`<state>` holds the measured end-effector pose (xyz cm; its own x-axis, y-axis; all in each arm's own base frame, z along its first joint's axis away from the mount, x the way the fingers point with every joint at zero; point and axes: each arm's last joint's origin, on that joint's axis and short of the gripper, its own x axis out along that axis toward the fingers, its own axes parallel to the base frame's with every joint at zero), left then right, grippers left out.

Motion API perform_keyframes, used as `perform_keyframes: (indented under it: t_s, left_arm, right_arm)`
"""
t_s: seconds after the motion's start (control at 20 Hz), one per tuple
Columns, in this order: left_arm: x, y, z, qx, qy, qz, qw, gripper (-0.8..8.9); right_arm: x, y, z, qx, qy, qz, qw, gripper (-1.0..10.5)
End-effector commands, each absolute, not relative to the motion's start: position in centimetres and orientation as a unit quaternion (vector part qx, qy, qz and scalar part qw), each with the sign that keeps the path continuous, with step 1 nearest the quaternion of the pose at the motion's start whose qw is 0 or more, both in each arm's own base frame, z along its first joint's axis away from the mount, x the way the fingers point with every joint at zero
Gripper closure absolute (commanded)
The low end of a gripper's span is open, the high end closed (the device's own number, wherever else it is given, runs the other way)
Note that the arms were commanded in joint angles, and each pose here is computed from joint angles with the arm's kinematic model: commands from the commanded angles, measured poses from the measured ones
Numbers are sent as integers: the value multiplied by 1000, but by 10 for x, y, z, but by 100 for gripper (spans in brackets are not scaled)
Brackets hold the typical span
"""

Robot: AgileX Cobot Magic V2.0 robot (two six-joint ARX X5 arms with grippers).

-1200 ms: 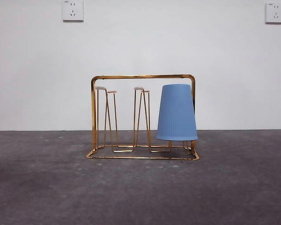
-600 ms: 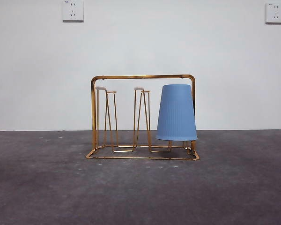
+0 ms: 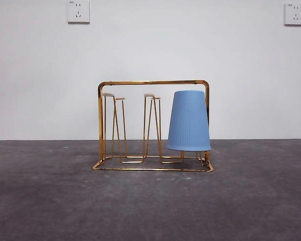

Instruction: Pick up cup 1,put cup 1 in the cup rack,pick up cup 2,put cup 2 in the cup rack

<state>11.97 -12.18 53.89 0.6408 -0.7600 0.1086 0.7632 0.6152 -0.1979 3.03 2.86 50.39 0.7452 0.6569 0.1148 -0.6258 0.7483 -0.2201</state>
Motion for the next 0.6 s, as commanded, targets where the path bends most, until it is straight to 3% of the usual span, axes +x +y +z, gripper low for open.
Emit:
perform_keyframes:
  t_s: [0.05,0.2,0.6]
  left_arm:
    - [120,-117,526,-21,21,-342,939,820]
    - [119,-115,520,15,41,-302,952,820]
    - [138,-133,478,34,77,-278,957,820]
  right_arm:
    - [31,29,499,-94,-74,345,931,783]
    - [31,29,495,-102,-53,348,930,783]
    - [31,29,489,-102,-24,351,930,783]
